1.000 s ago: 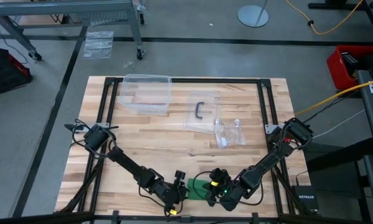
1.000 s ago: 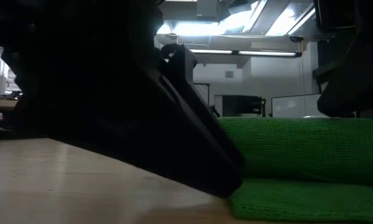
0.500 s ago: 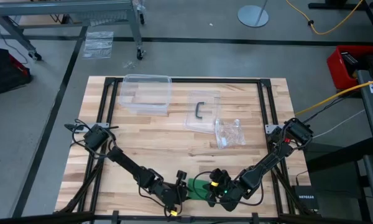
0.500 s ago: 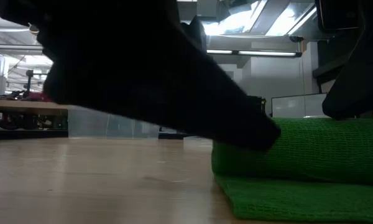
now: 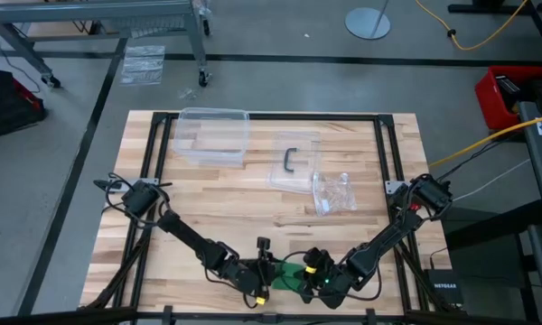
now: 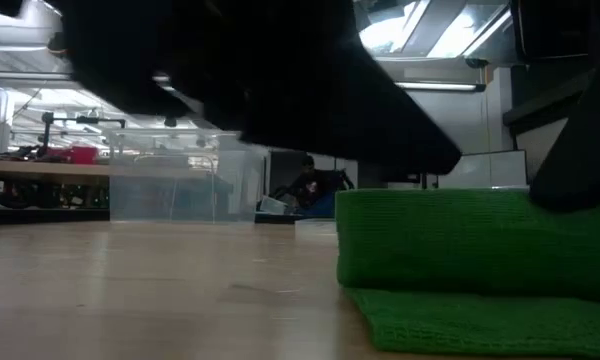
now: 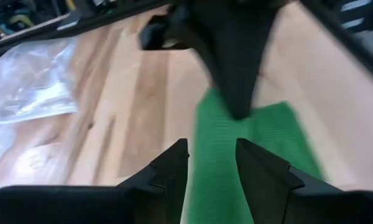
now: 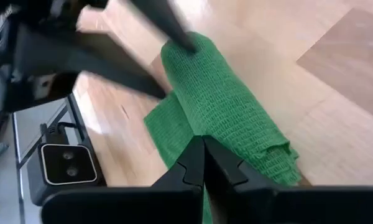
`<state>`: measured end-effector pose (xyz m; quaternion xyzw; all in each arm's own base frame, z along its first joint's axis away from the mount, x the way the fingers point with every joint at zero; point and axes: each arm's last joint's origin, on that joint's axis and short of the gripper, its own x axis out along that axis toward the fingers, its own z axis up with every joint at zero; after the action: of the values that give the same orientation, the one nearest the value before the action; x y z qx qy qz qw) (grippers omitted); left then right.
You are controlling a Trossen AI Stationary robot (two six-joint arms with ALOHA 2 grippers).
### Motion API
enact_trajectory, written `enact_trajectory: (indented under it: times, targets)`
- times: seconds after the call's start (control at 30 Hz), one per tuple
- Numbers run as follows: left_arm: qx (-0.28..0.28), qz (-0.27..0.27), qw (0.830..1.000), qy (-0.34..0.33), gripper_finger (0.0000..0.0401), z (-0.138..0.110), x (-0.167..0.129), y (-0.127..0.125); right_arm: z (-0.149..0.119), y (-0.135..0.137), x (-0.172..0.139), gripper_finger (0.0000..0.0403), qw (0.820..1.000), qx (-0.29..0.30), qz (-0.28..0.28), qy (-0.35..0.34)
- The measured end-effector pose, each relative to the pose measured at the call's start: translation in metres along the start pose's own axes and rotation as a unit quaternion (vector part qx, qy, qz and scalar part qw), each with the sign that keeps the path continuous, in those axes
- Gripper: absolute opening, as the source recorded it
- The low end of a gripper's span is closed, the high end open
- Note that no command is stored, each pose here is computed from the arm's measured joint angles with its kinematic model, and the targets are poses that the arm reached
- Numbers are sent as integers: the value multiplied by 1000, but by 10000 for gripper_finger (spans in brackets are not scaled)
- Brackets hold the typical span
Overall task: Roll bandage
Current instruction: Roll the green bandage
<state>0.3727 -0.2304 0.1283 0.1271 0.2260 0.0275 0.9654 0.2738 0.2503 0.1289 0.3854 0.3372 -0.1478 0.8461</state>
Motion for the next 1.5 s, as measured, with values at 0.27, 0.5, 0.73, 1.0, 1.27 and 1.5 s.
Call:
enact_trajectory:
  times: [0.27,0.5,0.73,1.0,1.27,1.5]
  targets:
    - [-28,-57,998,25,129,-3,9,10,-1,1,0,5,1000,2,5,7]
    - [-31,-89,995,40,129,-5,3,1,0,4,1,5,1000,7,22,10]
    - [-31,-107,993,41,129,-6,-4,-9,1,4,1,5,1000,7,20,-6]
    - [-39,-152,987,32,129,-4,-8,-16,2,4,1,5,999,7,17,-30]
    - [-48,-187,981,37,129,-4,-9,-18,6,3,0,5,996,-4,6,-89]
    - [-56,-197,978,42,129,-4,-9,-19,9,3,0,5,991,-17,-4,-135]
